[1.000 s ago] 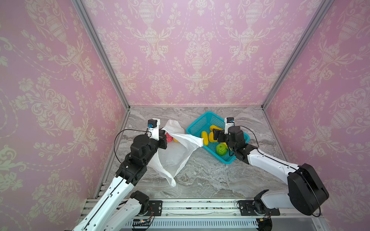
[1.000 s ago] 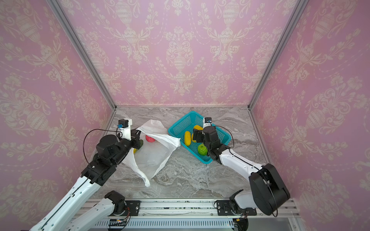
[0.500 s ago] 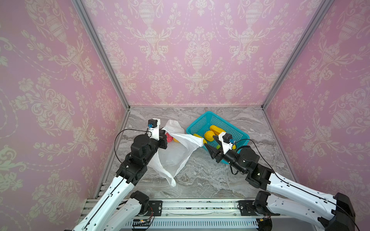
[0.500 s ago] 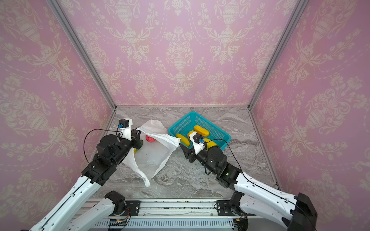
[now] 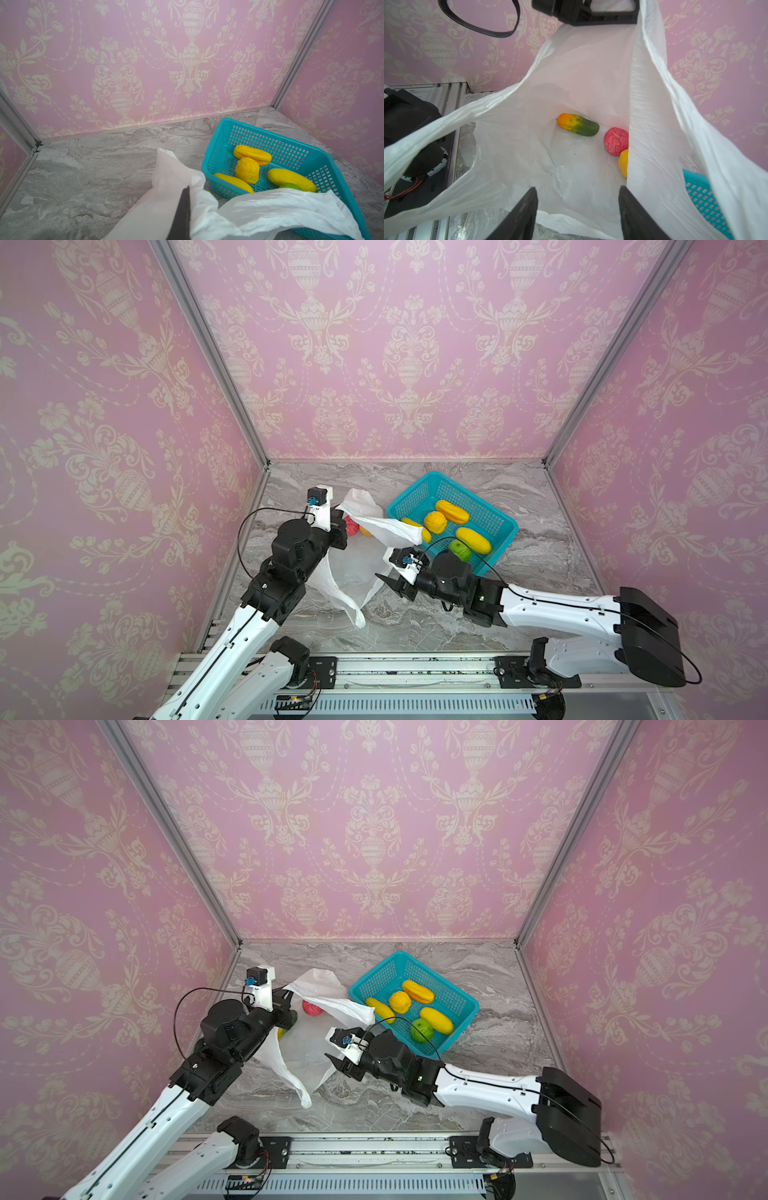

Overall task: Untie the knot of the plastic bag and take out the fruit
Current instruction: Pick up the fruit from the plastic bag.

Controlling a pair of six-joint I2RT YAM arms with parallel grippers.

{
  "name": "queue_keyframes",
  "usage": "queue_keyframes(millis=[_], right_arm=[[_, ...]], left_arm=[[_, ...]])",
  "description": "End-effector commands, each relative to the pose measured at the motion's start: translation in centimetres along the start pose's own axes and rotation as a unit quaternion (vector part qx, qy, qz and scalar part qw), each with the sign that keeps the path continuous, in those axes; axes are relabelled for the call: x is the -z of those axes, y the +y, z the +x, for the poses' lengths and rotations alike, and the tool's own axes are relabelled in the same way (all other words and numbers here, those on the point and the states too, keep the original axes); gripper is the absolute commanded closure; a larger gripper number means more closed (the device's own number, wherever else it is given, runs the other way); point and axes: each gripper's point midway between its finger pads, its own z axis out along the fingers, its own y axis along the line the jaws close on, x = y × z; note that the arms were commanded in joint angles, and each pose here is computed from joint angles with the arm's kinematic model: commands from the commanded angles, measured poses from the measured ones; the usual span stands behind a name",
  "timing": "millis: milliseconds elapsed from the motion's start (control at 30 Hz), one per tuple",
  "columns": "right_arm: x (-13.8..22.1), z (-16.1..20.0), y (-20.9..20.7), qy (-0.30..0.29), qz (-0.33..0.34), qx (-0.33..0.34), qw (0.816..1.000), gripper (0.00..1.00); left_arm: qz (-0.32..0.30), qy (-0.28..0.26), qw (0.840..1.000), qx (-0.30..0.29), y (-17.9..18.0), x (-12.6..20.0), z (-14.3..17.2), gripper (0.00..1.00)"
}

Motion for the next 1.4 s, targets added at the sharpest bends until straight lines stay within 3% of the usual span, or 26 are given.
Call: queue_keyframes(millis=[0, 233, 367, 500, 900, 1367], right_arm=[[-2.3, -1.0, -0.4, -0.006, 0.010, 0.001, 1.000, 0.39], [-6.1, 0.6, -1.0, 0.030, 0.021, -0.029, 0.999, 0.46], [-8.1, 1.5, -0.5, 0.047, 0.014, -0.040, 0.998, 0.46], [-10.9, 2.9, -1.3, 0.070, 0.048, -0.062, 0.994, 0.44], [-18.5, 6.8, -6.5, 0.139, 0.127, -0.092, 0.978, 0.30], [-22.8, 11.4, -9.8, 0.222, 0.186, -0.095, 0.952, 0.08]], left_arm=[[0.002, -0.001, 1.000, 0.004, -0.2, 0.0, 0.2, 1.00], [0.004, -0.004, 1.000, 0.005, -0.2, 0.1, 0.0, 1.00], [0.005, -0.003, 1.000, 0.006, -0.3, 0.1, 0.0, 1.00], [0.004, -0.004, 1.000, 0.007, -0.2, 0.1, 0.0, 1.00], [0.008, -0.003, 1.000, 0.007, -0.4, 0.0, 0.1, 1.00], [0.032, -0.004, 0.999, 0.009, -1.2, 0.0, -0.1, 1.00]])
